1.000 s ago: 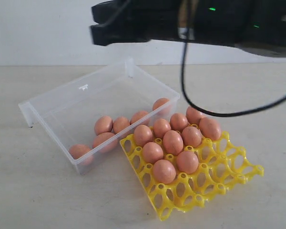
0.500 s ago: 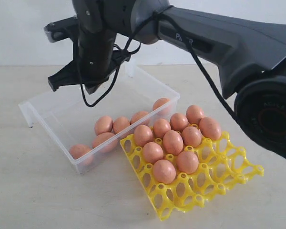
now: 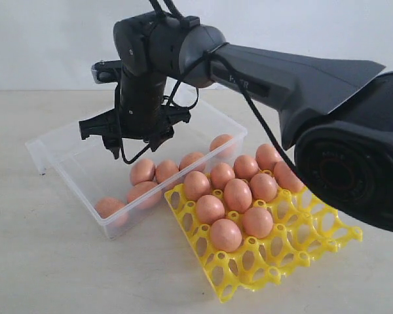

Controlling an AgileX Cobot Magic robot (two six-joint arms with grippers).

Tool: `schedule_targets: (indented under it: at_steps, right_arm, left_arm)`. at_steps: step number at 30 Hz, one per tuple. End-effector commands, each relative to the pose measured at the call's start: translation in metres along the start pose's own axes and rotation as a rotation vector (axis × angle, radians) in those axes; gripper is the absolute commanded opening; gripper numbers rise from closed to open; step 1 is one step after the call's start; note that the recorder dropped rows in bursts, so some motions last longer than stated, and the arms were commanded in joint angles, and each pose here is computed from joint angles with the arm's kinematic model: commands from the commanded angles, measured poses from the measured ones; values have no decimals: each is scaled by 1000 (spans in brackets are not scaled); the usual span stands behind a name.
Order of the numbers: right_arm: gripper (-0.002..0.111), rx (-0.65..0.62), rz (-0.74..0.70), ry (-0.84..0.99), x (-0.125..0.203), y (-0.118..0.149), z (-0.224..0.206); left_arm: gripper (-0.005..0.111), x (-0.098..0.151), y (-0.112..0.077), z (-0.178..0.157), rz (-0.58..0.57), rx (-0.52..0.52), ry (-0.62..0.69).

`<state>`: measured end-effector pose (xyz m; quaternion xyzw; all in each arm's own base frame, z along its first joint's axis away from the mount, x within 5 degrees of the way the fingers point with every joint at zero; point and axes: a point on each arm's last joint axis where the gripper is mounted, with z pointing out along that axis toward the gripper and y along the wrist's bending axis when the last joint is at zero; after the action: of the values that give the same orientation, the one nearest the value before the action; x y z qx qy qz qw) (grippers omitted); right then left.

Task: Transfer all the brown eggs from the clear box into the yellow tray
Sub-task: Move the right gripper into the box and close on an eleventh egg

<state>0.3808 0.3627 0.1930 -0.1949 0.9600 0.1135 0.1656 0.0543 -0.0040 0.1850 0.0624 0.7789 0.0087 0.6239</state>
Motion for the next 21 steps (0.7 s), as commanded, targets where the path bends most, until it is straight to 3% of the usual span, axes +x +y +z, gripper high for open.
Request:
schedule_targets:
  at_steps: [1, 17, 19, 21]
  right_arm:
    - [63, 3, 64, 11, 3, -1, 20]
    - [63, -23, 148, 88, 17, -2, 62]
    - [56, -26, 150, 86, 17, -2, 64]
    - [39, -24, 155, 89, 17, -2, 64]
  left_arm:
    - [-4, -1, 0, 0, 1, -4, -7]
    - [-4, -1, 0, 0, 1, -4, -7]
    - [-4, -1, 0, 0, 1, -4, -7]
    - [-4, -1, 0, 0, 1, -4, -7]
